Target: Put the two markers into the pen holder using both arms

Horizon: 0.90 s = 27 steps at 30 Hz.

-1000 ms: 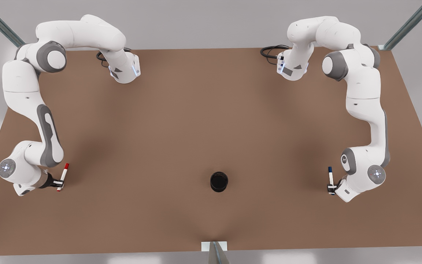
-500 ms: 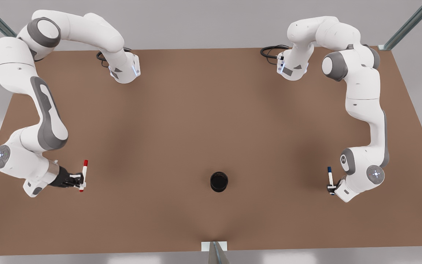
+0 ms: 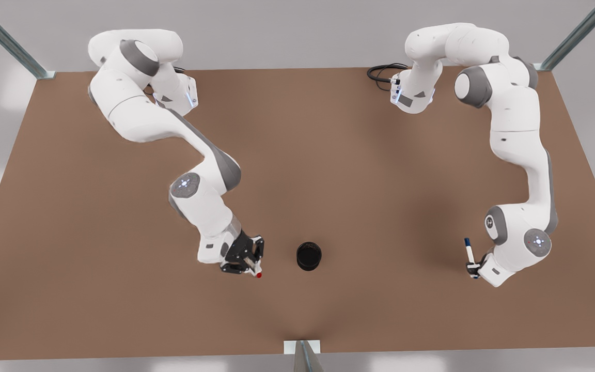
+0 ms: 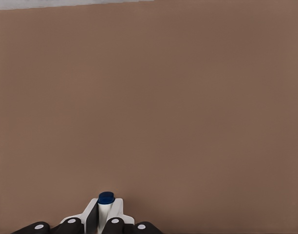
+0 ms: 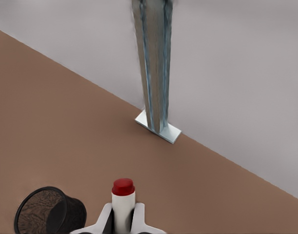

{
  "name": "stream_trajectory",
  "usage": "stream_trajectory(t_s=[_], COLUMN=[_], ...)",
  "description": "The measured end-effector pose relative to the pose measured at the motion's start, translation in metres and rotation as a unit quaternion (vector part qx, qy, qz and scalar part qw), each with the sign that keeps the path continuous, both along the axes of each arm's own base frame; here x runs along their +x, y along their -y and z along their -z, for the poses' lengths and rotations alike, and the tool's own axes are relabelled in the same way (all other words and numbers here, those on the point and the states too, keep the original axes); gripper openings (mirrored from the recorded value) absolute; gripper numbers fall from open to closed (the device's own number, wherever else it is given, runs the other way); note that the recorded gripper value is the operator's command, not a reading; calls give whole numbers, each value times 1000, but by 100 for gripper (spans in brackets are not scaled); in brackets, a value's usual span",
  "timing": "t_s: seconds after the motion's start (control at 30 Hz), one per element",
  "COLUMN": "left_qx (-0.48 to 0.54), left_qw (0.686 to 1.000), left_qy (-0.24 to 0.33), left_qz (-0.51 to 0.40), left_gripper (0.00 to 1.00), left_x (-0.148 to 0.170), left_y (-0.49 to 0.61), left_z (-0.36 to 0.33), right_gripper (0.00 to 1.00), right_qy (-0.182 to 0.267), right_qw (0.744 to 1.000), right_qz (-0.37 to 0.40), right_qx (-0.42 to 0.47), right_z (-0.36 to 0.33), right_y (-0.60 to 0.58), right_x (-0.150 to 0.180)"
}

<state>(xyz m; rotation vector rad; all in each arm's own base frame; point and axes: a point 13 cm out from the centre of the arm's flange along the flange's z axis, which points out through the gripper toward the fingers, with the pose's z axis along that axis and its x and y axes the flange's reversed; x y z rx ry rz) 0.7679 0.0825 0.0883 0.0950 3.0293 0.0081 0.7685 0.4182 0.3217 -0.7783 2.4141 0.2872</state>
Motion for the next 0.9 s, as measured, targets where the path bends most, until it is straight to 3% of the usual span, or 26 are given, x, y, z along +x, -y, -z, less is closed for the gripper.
stream_trajectory(t_s=[0.1,0.23,0.53,0.9], left_qx=[-21,-79,-167,-237], left_qw=[1000,997,981,960], left_qy=[0,8,0,-9], left_qz=[6,25,100,148], left_gripper=[21,21,21,21], left_x=[1,3,-11,-22], left_y=[14,52,145,142], left_z=[-12,-74,-140,-105], right_gripper=[25,25,25,26], right_qy=[74,113,149,168], right_qw=[997,993,988,978], right_qz=[-12,-15,23,37], right_qx=[6,12,46,116], right_z=[-38,-47,9,42], right_y=[-78,-144,-164,-172], right_x=[-8,-37,-30,-32])
